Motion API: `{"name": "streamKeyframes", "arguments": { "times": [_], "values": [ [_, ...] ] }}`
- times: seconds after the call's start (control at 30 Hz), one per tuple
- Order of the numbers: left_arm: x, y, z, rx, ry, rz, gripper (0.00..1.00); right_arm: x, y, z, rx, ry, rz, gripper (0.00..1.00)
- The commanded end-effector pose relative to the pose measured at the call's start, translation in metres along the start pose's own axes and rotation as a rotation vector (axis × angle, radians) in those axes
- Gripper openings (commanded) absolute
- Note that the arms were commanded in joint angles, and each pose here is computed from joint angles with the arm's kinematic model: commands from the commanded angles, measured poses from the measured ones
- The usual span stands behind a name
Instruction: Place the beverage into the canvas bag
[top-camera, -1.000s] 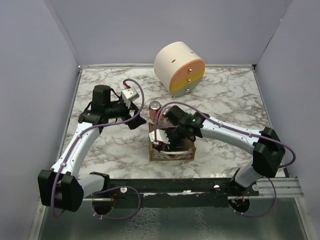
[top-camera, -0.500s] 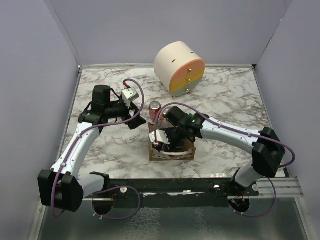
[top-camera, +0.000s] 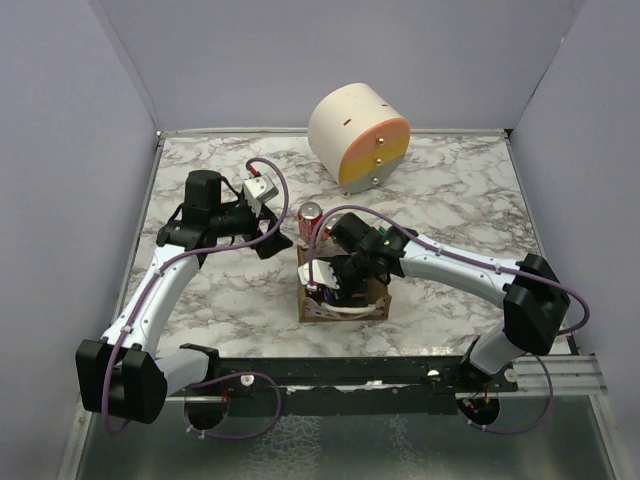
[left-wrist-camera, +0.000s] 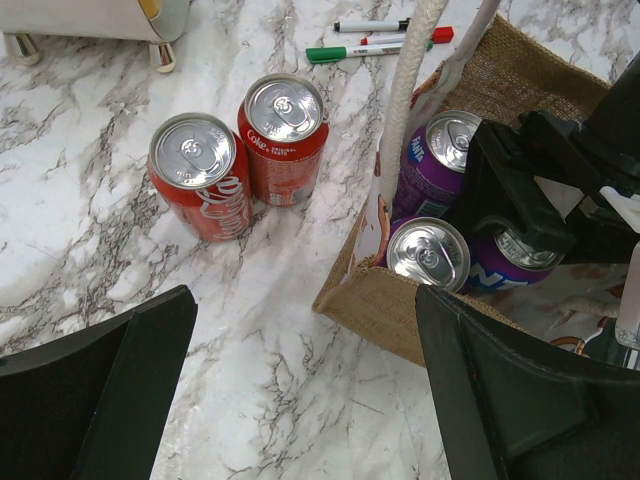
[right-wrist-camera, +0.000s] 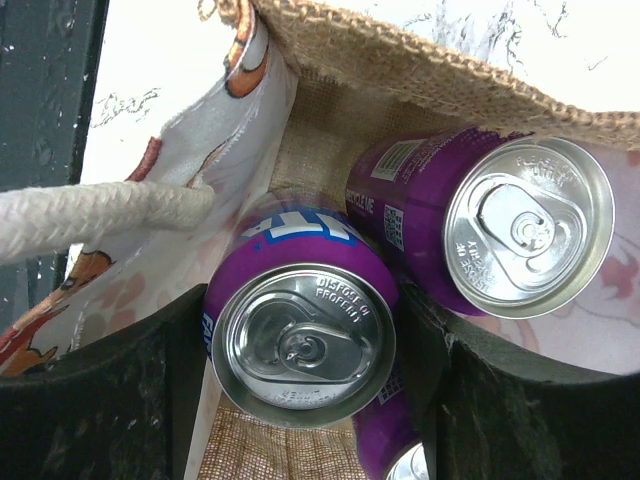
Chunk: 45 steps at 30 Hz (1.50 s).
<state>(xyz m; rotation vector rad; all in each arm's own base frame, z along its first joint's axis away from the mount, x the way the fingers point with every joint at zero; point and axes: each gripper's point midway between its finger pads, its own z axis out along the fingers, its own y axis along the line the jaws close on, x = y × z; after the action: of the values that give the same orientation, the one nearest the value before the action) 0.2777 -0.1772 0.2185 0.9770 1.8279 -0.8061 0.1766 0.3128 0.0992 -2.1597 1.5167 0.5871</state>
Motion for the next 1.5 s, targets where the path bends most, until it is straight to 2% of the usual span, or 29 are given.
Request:
{"name": "streamKeyframes", "arguments": {
  "times": [0.0,0.47,1.47],
  "values": [
    [-0.006,-0.006,-0.004,0.025,-0.034,0.026,0.93,0.009,0.014,0.013,-0.056,0.025,0.037,0.70],
    [-0.006,-0.007,-0.004,0.027,-0.035,0.033,0.94,0.010,0.015,0.013,-0.062,0.031,0.048,0.78],
    [-0.005,-0.010,-0.006,0.030,-0.035,0.039,0.94,-0.025,0.001,-0.014,-0.012,-0.038,0.044,0.83]
  ]
}}
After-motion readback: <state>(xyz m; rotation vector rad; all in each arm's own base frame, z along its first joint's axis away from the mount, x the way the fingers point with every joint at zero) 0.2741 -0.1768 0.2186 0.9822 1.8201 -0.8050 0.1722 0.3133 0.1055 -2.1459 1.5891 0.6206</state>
